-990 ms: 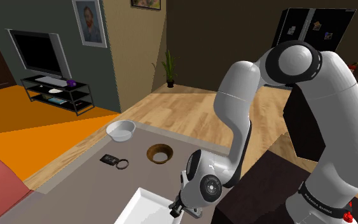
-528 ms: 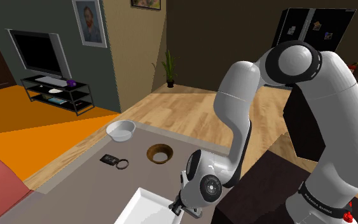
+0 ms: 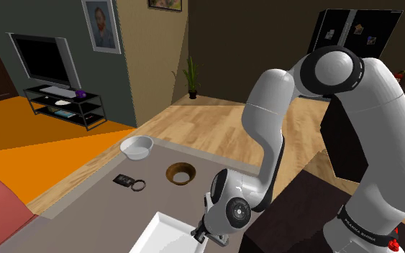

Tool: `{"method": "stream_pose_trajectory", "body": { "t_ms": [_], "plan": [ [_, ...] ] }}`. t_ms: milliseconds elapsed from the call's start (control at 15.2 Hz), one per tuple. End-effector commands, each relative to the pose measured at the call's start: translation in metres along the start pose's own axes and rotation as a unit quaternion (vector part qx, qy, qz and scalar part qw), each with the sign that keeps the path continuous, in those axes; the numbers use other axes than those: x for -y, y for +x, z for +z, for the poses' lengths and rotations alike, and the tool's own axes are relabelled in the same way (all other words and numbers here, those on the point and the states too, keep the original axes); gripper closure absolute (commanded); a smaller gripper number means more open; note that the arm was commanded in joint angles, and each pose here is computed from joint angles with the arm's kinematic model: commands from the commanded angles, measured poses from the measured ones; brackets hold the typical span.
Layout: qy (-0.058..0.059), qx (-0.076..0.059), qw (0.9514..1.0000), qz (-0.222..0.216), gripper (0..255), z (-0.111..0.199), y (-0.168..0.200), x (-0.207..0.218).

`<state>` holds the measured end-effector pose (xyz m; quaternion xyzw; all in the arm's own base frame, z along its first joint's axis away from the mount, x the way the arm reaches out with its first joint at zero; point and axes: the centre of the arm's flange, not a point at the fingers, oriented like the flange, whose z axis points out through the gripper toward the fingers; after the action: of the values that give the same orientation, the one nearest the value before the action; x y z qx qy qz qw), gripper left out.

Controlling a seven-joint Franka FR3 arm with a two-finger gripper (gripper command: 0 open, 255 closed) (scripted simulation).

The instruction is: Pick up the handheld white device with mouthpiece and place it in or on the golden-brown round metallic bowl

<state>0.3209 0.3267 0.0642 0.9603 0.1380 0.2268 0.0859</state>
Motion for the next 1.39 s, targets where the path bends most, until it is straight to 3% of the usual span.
{"method": "stream_pose_trajectory", "body": {
  "t_ms": [0, 1320],
  "plan": [
    [0.0, 0.001, 1.0, 0.0, 255, -0.005, 0.001, -0.001],
    [0.001, 0.001, 1.0, 0.0, 255, -0.098, 0.045, -0.025]
  ]
}}
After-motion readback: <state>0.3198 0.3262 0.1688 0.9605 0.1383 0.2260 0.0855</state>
